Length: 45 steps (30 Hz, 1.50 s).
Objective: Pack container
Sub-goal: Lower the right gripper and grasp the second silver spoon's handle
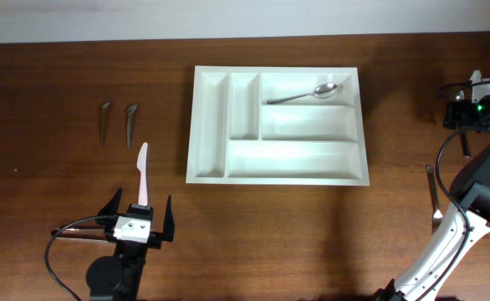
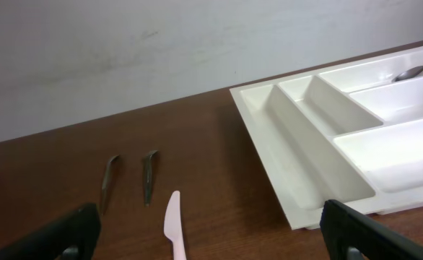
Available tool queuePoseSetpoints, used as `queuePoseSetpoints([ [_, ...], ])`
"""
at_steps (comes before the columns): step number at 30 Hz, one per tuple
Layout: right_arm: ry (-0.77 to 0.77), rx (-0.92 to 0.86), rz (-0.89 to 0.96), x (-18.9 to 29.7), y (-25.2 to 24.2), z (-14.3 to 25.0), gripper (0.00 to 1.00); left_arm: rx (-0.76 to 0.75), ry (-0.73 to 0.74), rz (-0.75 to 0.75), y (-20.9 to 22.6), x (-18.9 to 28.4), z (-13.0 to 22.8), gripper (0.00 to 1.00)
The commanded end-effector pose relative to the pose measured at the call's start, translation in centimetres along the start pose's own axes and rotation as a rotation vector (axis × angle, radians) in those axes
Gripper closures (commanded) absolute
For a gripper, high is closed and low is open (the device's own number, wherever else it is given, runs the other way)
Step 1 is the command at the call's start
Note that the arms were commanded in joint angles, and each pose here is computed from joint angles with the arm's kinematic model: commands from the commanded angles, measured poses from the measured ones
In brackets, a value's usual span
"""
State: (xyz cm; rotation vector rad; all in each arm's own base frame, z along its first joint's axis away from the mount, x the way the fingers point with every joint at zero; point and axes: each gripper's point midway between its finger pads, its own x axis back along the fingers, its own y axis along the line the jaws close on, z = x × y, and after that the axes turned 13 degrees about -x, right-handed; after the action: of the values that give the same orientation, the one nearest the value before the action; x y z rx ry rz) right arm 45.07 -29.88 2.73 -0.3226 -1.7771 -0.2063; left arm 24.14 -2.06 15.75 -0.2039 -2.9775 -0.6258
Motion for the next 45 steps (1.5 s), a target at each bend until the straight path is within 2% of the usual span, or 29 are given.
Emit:
queuePoseSetpoints([
  [1,0.037,0.004,-0.028,-2.2,0.4,0.9,0.01,-0.007,0.005,-0.014,0.2,0.0,0.2,0.01],
  [10,0.076,0.011,-0.043,-4.3,0.6,1.9,0.02,-0.007,0.005,-0.015,0.2,0.0,0.2,0.01],
  [28,0.057,-0.026,-0.06,-4.3,-1.4,2.1,0.01,-0.007,0.005,-0.015,0.2,0.0,0.2,0.01],
  [37,0.048,-0.022,-0.102,-4.3,-0.5,1.9,0.01,-0.007,0.005,-0.015,0.2,0.0,0.2,0.01],
  [38,0.047,-0.022,-0.101,-4.3,-0.5,1.9,0.06,-0.007,0.005,-0.015,0.2,0.0,0.2,0.01],
  [39,0.045,-0.021,-0.101,-4.3,-0.6,1.9,0.15,-0.007,0.005,-0.015,0.2,0.0,0.2,0.01],
  [41,0.042,-0.021,-0.1,-4.3,-0.6,1.8,0.52,-0.007,0.005,-0.015,0.2,0.0,0.2,0.01],
  [42,0.042,-0.021,-0.1,-4.3,-0.6,1.8,0.64,-0.007,0.005,-0.015,0.2,0.0,0.2,0.01],
  [45,0.042,-0.021,-0.1,-4.3,-0.6,1.8,0.65,-0.007,0.005,-0.015,0.2,0.0,0.2,0.01],
])
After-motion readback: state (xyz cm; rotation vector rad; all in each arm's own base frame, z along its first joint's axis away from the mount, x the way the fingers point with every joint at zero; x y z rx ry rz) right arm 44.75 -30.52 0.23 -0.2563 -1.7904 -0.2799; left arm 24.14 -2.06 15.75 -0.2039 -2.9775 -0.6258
